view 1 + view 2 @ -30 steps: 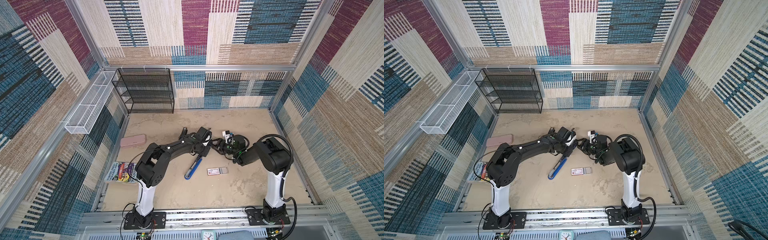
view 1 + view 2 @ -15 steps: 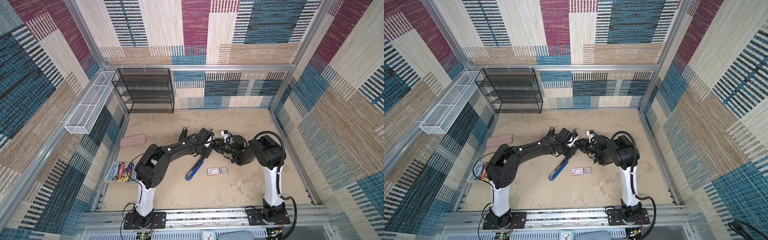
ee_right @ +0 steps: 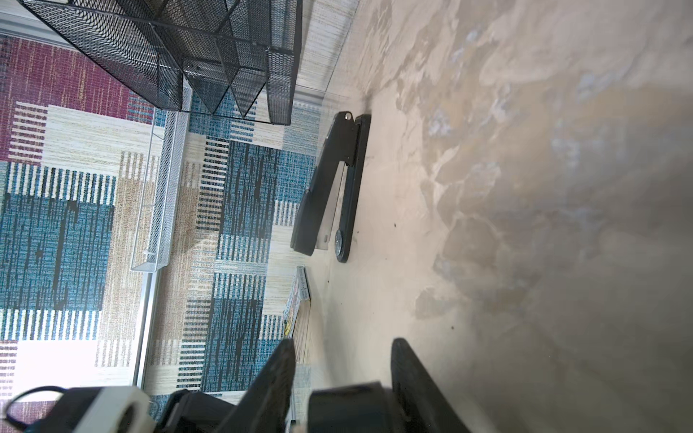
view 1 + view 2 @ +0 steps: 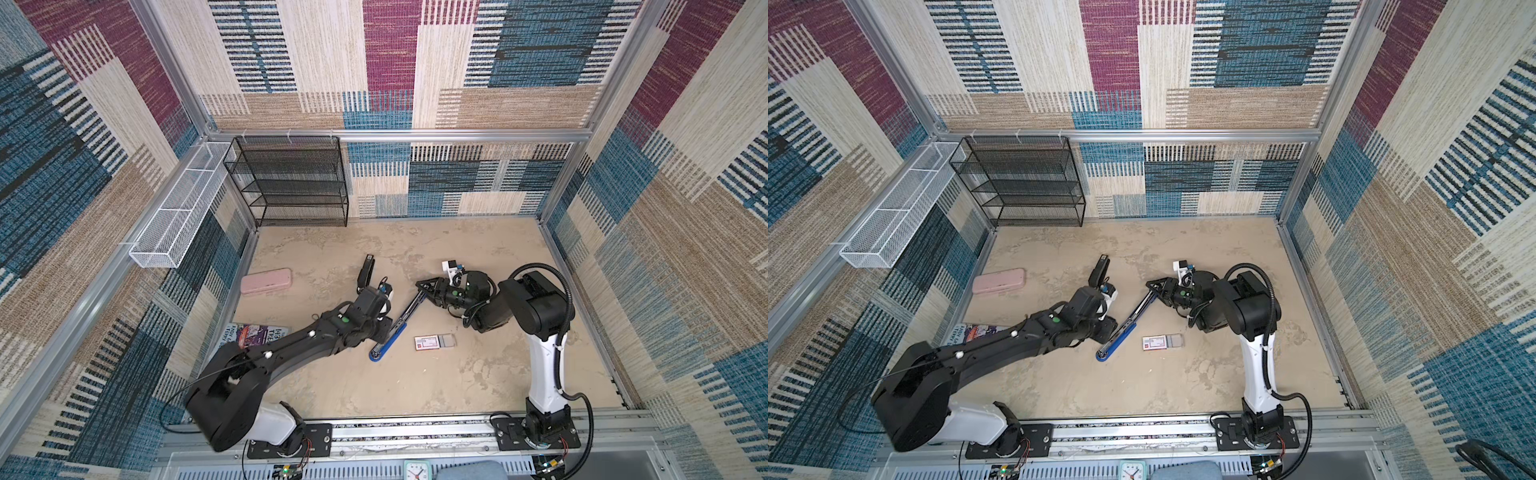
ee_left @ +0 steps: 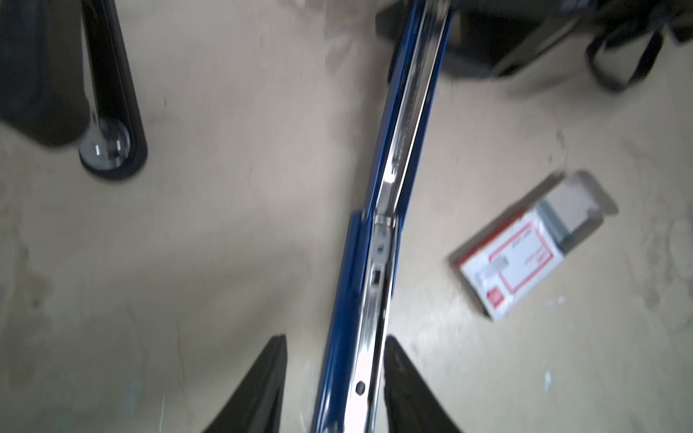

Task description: Load the staples into the stapler

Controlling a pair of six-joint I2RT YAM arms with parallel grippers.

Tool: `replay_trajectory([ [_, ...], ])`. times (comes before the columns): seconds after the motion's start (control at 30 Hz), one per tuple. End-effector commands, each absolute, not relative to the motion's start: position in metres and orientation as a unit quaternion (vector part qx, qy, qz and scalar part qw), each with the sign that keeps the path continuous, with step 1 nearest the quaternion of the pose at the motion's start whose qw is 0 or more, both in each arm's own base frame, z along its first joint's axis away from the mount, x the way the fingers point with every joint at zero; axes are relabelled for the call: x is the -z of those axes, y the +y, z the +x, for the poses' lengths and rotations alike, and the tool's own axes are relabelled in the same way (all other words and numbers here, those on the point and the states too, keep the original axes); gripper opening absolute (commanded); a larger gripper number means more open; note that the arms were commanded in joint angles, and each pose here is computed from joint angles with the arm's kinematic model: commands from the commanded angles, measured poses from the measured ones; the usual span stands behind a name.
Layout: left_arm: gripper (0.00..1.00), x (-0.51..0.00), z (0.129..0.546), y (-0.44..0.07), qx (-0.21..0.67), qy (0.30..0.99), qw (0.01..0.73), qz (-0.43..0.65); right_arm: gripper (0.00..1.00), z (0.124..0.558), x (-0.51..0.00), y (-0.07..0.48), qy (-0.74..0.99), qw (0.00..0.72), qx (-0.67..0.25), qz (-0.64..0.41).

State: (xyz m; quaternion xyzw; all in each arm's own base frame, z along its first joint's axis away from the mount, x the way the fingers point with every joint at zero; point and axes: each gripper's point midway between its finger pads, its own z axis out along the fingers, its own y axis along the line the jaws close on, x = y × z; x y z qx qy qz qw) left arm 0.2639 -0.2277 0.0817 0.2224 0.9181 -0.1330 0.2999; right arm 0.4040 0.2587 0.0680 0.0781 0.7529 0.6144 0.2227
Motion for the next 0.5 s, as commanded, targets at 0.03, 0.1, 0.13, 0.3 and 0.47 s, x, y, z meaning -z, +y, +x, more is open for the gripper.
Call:
replay_trajectory([
  [0.03,0.46,-0.093,0.255,-0.223,0.179,0.892,0.371,0.184,0.46,0.404,-0.079,0.263,0.747,0.228,-0.622,0.054],
  [0.1,0.46,-0.093,0.247,-0.218,0.189,0.880,0.397,0.183,0.46,0.404,-0.079,0.263,0.747,0.229,-0.622,0.052],
  [0.13,0.46,-0.092,0.244,-0.214,0.191,0.875,0.407,0.178,0.46,0.404,-0.079,0.263,0.748,0.229,-0.621,0.053],
  [0.3,0.46,-0.079,0.232,-0.206,0.198,0.868,0.416,0.184,0.46,0.404,-0.077,0.263,0.749,0.226,-0.621,0.053],
  [0.47,0.45,-0.066,0.220,-0.212,0.209,0.863,0.409,0.211,0.46,0.404,-0.076,0.263,0.749,0.225,-0.621,0.054],
])
